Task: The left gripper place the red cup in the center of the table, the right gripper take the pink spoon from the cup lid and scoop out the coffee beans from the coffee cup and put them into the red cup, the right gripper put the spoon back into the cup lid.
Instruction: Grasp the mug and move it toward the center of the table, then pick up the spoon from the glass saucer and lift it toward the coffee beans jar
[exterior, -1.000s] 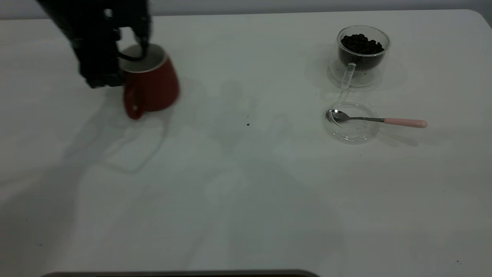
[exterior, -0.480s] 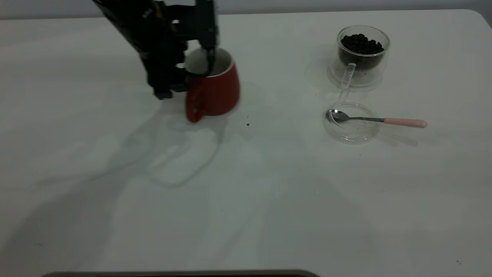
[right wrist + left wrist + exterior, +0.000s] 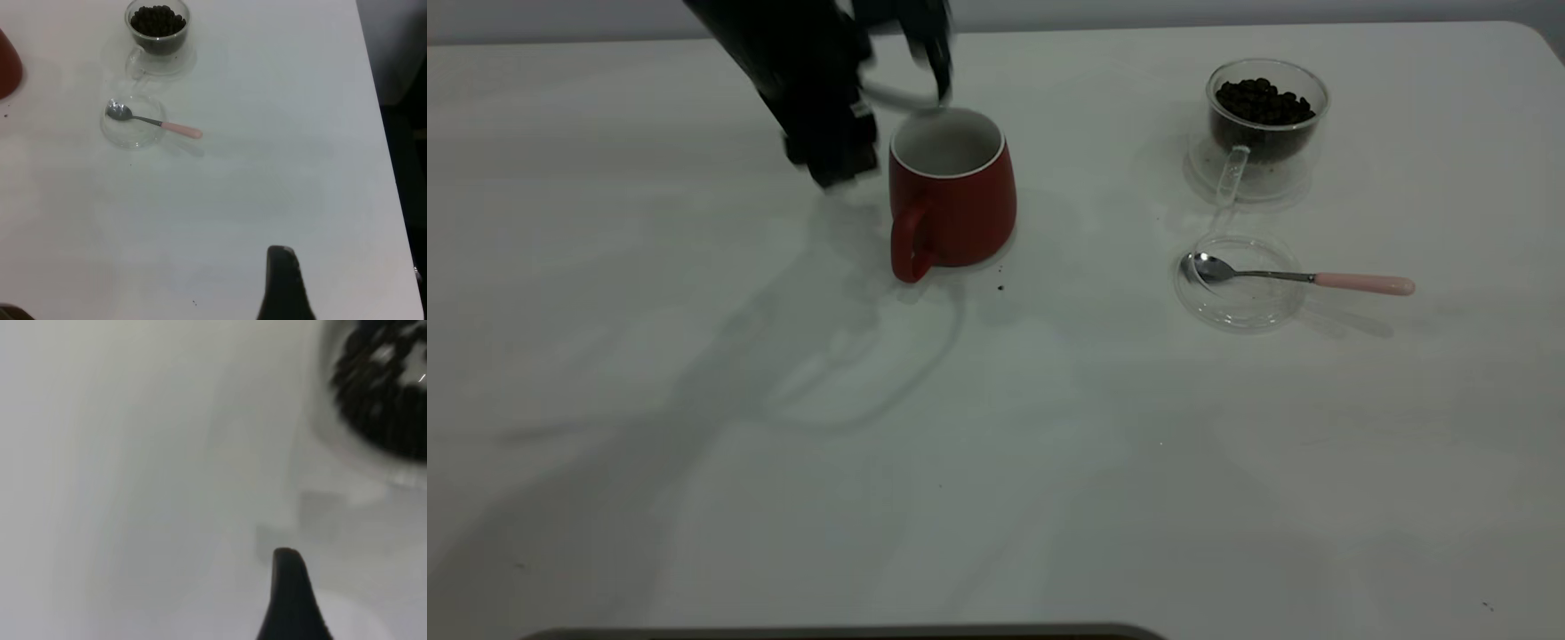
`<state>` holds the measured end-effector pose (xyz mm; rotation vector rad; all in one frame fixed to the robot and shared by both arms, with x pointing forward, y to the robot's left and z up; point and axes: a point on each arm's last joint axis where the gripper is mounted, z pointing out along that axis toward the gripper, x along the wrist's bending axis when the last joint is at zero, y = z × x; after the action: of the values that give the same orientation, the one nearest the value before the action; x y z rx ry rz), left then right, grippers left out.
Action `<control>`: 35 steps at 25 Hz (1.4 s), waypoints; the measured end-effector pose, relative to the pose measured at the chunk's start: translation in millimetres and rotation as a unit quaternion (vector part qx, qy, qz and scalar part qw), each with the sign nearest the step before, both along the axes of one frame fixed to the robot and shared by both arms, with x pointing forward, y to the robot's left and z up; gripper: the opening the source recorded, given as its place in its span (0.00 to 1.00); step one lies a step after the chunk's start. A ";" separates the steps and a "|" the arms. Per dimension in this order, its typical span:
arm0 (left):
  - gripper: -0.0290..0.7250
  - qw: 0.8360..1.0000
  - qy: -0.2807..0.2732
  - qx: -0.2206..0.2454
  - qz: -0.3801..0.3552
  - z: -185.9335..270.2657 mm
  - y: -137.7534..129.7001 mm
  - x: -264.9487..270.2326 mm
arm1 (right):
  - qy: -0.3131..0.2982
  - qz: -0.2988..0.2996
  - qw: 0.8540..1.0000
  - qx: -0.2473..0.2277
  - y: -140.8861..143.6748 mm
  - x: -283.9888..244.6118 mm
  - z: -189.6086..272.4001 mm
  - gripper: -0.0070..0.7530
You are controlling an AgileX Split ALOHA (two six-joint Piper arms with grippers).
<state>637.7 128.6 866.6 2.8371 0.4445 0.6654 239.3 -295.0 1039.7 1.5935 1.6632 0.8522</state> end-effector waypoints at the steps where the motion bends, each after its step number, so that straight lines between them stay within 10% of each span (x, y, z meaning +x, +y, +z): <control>1: 0.79 0.999 0.010 -0.005 0.037 13.1 6.5 -1.3 | 0.000 0.000 1.000 0.000 0.0 0.0 0.0 0.75; 12: 0.79 0.918 0.047 -0.059 0.390 176.0 95.0 -56.0 | 0.000 0.000 1.000 0.000 0.0 0.0 0.0 0.75; 26: 0.79 0.895 -0.029 -0.129 0.427 312.0 139.2 -191.7 | -0.002 0.000 1.000 0.000 0.0 -0.7 0.0 0.75; 35: 0.79 0.892 -0.073 -0.207 0.396 319.9 157.5 -284.3 | -0.002 0.000 1.000 0.000 0.0 -0.7 0.0 0.75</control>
<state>353.4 286.0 1186.5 2.1120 1.5401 0.7745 238.6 -294.9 1039.7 1.5901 1.6598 0.8553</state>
